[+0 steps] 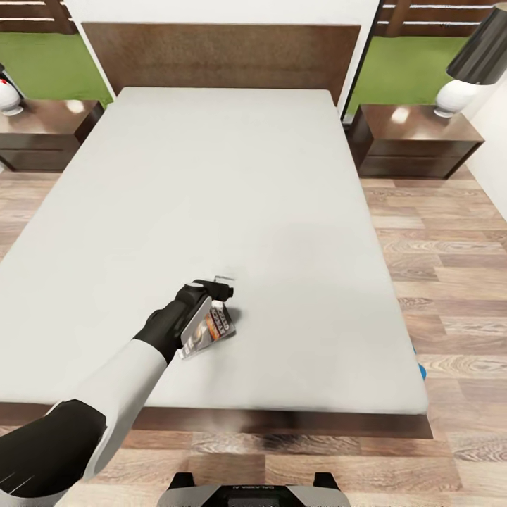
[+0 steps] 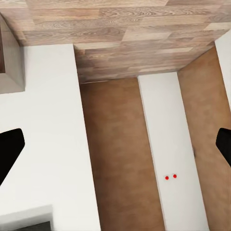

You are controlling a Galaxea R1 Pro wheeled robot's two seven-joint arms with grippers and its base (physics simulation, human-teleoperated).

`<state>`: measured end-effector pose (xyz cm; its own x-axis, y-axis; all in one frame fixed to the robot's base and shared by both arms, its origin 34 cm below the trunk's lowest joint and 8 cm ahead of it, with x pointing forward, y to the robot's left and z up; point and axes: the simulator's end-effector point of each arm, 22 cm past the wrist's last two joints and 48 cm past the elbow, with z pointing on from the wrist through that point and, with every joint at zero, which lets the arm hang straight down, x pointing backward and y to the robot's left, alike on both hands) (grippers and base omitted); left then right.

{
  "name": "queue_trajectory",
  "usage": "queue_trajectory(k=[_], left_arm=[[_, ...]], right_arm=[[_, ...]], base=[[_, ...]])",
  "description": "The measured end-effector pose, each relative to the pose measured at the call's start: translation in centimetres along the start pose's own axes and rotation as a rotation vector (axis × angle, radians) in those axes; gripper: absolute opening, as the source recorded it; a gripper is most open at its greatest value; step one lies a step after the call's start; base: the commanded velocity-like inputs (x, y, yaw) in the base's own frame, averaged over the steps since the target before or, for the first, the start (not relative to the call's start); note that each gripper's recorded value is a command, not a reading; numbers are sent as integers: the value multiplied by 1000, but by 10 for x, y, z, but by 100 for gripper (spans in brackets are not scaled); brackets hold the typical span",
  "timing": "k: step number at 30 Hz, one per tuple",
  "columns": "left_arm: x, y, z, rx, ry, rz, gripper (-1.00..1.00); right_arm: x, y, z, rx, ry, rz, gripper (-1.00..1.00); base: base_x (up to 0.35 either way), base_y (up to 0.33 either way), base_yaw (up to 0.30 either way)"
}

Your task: In the bedroom, move the book from the bed onto either nightstand, and place the two sandals side by side next to the bed.

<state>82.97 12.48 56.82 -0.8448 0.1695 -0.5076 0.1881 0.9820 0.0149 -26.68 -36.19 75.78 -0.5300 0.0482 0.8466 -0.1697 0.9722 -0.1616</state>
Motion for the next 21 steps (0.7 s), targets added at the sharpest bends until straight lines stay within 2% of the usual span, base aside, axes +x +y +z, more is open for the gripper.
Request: queue_trajectory(k=[15,21], left_arm=[[30,7,15,-13,86,3,100],[40,6,21,-11,107,1,100]], right_arm=[[11,4,-4,-9,28,-13,100],[26,2,-5,-6,84,-18,100]], base=[[0,0,0],[0,0,0]])
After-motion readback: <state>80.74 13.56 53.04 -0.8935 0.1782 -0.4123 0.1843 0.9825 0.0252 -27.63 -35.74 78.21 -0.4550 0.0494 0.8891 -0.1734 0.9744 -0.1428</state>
